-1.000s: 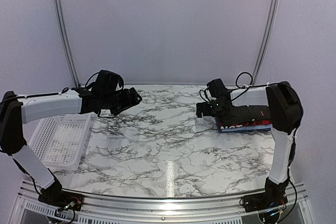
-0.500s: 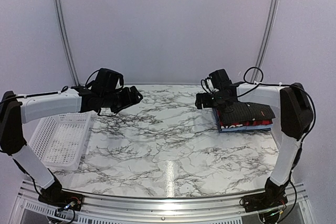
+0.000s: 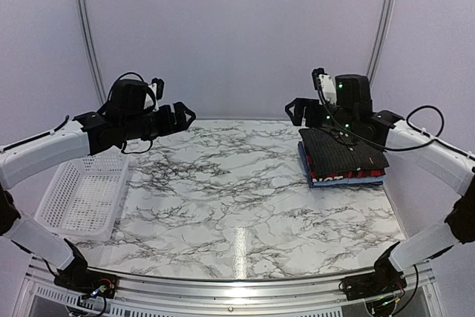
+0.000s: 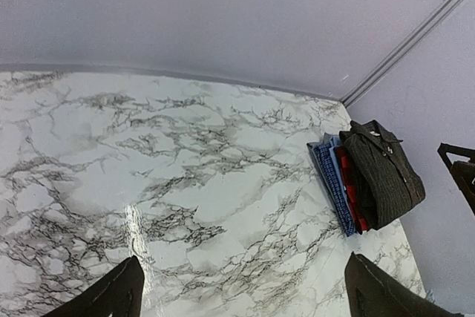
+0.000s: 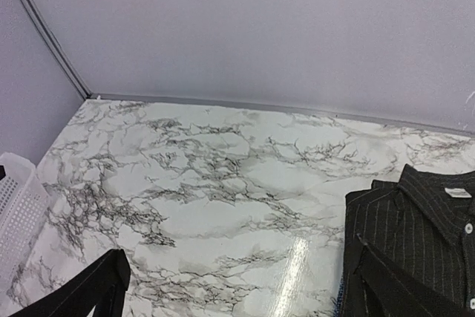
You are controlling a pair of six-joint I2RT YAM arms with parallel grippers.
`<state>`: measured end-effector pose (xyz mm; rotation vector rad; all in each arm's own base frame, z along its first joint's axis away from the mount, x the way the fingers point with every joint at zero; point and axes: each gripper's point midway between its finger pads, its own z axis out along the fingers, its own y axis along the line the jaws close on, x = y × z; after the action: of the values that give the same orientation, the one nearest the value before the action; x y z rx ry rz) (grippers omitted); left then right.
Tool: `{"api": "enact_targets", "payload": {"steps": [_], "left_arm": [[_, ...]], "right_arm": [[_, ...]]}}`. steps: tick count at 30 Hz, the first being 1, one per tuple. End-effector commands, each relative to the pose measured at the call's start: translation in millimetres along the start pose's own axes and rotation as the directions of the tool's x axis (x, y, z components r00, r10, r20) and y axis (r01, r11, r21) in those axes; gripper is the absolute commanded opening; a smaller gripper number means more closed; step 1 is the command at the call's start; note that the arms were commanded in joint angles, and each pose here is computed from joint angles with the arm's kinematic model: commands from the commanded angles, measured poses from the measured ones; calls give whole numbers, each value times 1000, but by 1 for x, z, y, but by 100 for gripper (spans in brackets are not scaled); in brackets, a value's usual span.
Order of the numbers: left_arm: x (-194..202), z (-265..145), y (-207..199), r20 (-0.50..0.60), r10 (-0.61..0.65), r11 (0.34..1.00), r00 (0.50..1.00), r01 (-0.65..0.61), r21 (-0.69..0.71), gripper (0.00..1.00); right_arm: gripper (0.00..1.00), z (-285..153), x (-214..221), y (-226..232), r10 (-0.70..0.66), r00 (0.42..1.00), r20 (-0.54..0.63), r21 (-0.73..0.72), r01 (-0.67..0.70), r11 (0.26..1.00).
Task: Fold and stack the long sleeve shirts
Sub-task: Reset both arms
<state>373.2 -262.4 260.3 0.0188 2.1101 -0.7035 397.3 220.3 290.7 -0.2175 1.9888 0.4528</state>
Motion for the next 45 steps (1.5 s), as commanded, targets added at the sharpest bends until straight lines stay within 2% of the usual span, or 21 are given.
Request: {"api": "enact_targets", "payload": {"steps": [1,8,15,45], "left_arm": [[-22,-39,1,85,96,995,992,-95,-20,99],[-34,-82,9,167,161,986,973,-151,-66,99],[-32,-100,22,202,182,981,962,-163,-110,99],[-31,-99,29,201,204,974,958,-178,-142,99]], "right_arm": [[99,-41,-35,9,16,989,145,-47,-10,999],[99,-78,-29,7,13,983,182,-72,0,997],[98,-91,-21,-1,22,982,188,-50,-13,999],[98,-101,-29,-10,15,970,242,-4,-14,1000]]}}
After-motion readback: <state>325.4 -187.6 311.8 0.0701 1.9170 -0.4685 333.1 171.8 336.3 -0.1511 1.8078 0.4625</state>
